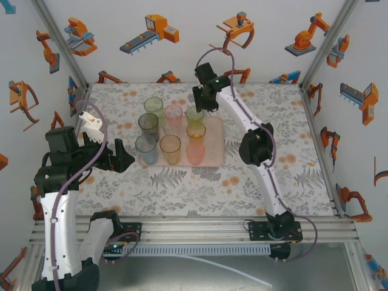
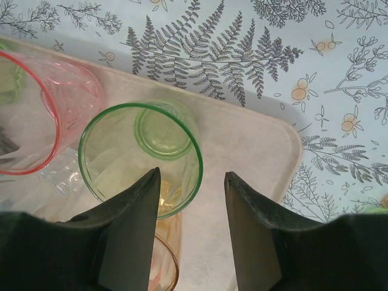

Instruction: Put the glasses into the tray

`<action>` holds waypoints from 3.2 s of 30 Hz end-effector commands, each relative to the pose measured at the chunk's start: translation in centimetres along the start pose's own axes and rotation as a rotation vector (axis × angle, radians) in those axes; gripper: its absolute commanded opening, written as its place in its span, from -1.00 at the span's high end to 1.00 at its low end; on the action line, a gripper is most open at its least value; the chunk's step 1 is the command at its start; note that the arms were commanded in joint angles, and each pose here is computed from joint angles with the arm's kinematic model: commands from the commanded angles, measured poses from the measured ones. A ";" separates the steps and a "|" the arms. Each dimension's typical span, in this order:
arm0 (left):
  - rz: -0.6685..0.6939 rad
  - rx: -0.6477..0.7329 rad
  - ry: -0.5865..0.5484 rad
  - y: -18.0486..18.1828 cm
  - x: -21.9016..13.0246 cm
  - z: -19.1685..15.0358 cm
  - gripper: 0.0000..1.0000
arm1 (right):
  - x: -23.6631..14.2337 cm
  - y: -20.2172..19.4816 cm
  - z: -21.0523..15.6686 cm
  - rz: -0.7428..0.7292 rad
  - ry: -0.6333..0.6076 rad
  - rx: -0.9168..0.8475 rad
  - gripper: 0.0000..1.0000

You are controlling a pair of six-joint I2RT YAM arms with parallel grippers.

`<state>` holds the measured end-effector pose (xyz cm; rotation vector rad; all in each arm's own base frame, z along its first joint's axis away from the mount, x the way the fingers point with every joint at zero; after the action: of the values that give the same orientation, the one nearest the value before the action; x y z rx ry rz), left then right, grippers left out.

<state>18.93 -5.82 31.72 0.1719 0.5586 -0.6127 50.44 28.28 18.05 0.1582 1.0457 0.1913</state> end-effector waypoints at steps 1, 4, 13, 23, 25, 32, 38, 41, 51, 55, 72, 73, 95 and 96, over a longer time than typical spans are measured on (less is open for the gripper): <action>0.002 0.004 -0.034 -0.2 -0.6 0.6 -0.94 | -4.2 0.8 1.2 0.038 -0.049 -0.014 0.09; 0.006 0.007 -0.031 -0.2 -0.6 0.6 -0.94 | -5.2 0.7 1.5 0.038 -0.063 -0.013 0.09; 0.012 0.016 -0.019 -0.1 -0.6 0.3 -0.94 | -11.4 0.5 1.6 0.078 -0.142 0.016 0.12; 0.003 0.036 0.009 0.0 -0.3 0.3 -0.97 | -16.0 -5.1 -6.6 0.028 -0.179 0.105 0.15; -0.007 0.043 0.008 0.0 -0.2 0.3 -0.98 | -16.6 -6.8 -8.8 -0.011 -0.183 0.123 0.15; -0.012 0.041 0.051 0.3 0.5 -0.4 -1.00 | -17.9 -11.9 -16.3 -0.060 -0.180 0.257 0.15; -0.016 0.032 0.060 0.2 0.6 -0.6 -0.98 | -18.6 -15.5 -19.6 -0.134 -0.221 0.360 0.13; -0.018 0.027 0.061 0.3 0.7 -0.5 -0.96 | -19.0 -16.2 -19.7 -0.134 -0.234 0.383 0.13; -0.018 0.030 0.066 0.2 0.7 -0.9 -0.94 | -18.7 -16.8 -19.0 -0.115 -0.221 0.401 0.13; -0.018 0.029 0.062 0.2 0.6 -0.7 -0.94 | -18.7 -17.1 -18.9 -0.102 -0.222 0.420 0.13; -0.012 0.012 0.077 0.2 0.8 -1.7 -0.96 | -18.1 -17.3 -18.3 -0.025 -0.309 0.496 0.13; -0.012 0.009 0.079 0.2 0.9 -1.8 -0.96 | -18.0 -17.3 -18.3 -0.024 -0.311 0.497 0.13; -0.006 -0.014 0.082 0.7 1.1 -2.0 -0.96 | -17.5 -17.5 -18.6 -0.015 -0.336 0.501 0.14; -0.006 -0.016 0.084 0.7 1.2 -2.1 -0.96 | -17.6 -17.5 -18.5 -0.018 -0.341 0.500 0.14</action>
<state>19.33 -5.13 29.53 0.1848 0.6483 -0.5978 27.02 8.20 19.37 0.5906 0.7749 -0.1089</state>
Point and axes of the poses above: each hand's point on the last joint's axis, 136 mm out from that joint toward the fingers, its own x axis out along the fingers, its own y axis along the line the jaws close on, z = x × y, the point moved 4 cm from there along -x, back along the fingers, and after that the axes turned 15 degrees about x, right-handed, at the moved point
